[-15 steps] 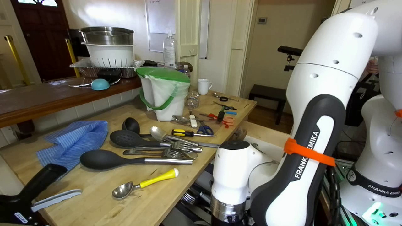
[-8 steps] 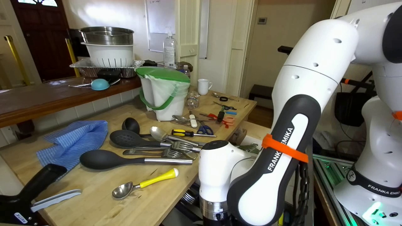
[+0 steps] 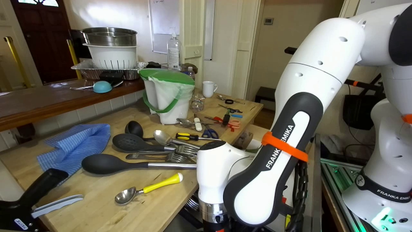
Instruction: Remove the knife sharpener from the drawer
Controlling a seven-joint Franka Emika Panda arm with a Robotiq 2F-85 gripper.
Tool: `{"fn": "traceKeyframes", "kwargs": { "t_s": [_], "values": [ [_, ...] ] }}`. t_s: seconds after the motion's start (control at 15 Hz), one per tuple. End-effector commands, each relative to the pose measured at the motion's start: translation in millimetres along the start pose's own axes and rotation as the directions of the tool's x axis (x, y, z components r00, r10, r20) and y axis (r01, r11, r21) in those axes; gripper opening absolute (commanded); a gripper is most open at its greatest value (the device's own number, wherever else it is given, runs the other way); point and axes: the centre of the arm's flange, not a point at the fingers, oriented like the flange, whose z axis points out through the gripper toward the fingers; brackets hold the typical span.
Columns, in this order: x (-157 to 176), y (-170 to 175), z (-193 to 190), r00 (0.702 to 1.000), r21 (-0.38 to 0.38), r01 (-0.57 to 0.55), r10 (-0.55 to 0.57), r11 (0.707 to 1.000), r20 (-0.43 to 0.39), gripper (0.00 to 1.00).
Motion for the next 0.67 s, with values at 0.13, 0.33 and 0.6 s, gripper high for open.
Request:
{"fn": "traceKeyframes", "kwargs": {
  "t_s": [0.13, 0.33, 0.6],
  "values": [
    [-64, 5, 1, 0.996, 0.071, 0.008, -0.002, 0.997, -0.094, 0.00],
    [-75, -5, 3, 0.994, 0.060, 0.050, -0.043, 0.997, -0.105, 0.00],
    [-94, 6, 1, 0.989, 0.046, 0.075, -0.069, 0.996, -0.133, 0.39]
  ]
}}
